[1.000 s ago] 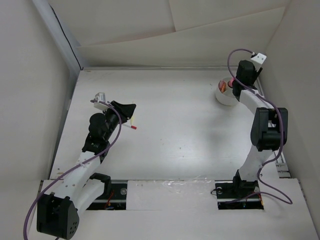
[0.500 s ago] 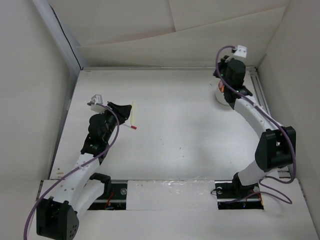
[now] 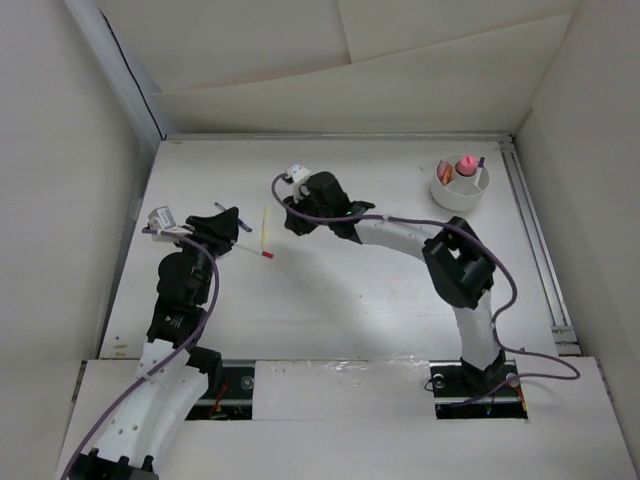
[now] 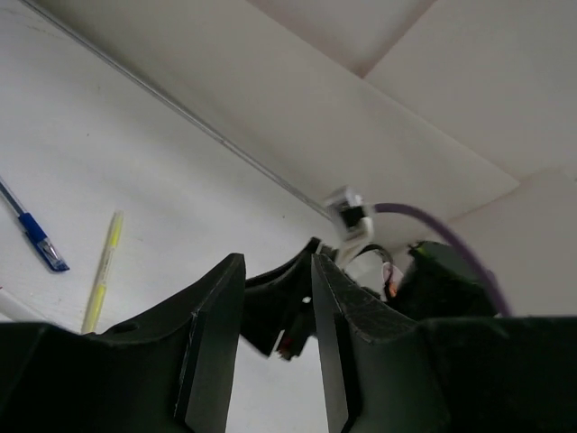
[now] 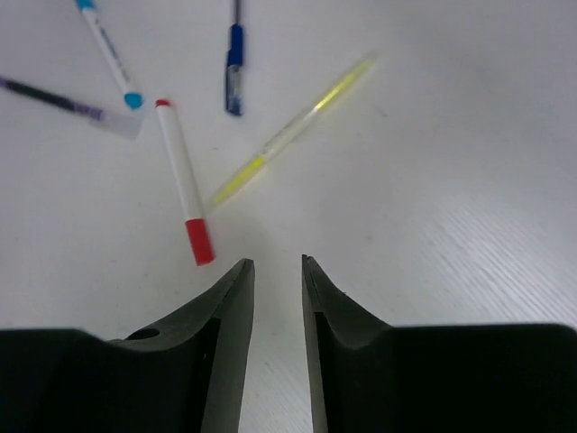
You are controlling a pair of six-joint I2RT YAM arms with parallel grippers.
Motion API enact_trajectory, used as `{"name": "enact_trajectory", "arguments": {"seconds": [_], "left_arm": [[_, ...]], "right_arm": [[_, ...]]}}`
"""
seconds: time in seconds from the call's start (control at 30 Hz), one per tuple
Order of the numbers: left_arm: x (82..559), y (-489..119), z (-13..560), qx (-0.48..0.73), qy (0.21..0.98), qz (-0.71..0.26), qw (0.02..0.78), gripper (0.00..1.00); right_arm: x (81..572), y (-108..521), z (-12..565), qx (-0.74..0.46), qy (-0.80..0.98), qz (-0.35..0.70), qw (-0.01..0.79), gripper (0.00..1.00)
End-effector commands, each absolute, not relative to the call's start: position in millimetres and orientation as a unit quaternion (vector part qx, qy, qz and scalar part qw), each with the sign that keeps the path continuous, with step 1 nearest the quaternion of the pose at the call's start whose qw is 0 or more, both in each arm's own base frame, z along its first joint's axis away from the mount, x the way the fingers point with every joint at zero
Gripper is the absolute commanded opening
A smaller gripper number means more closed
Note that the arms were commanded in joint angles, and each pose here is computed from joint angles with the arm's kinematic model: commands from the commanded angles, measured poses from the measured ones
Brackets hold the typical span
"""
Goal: Sort the stationery into containers
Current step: Pick up the pen from the center of the board.
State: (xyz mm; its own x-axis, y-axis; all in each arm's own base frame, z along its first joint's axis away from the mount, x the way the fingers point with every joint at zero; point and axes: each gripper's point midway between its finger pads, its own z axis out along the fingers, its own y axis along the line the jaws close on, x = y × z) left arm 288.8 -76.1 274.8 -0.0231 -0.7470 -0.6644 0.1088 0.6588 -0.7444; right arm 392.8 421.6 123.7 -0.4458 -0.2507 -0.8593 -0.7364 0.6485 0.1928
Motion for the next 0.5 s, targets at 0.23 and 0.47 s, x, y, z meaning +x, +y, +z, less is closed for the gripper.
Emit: {"name": "enact_trajectory", "arguments": {"seconds": [0.23, 0.47], "left_arm": [[284.2, -61.5, 276.5, -0.278, 0.618, -0.312, 0.666, 0.32], [284.2, -61.5, 276.5, -0.278, 0.618, -0.312, 0.666, 0.32]], "right_arm": [[350.7, 489.6, 94.4, -0.413, 0.783, 0.242, 0.398, 0.62], [353.7, 495.9, 70.0, -0.426, 0.790, 0.220, 0.382, 0.63]]}}
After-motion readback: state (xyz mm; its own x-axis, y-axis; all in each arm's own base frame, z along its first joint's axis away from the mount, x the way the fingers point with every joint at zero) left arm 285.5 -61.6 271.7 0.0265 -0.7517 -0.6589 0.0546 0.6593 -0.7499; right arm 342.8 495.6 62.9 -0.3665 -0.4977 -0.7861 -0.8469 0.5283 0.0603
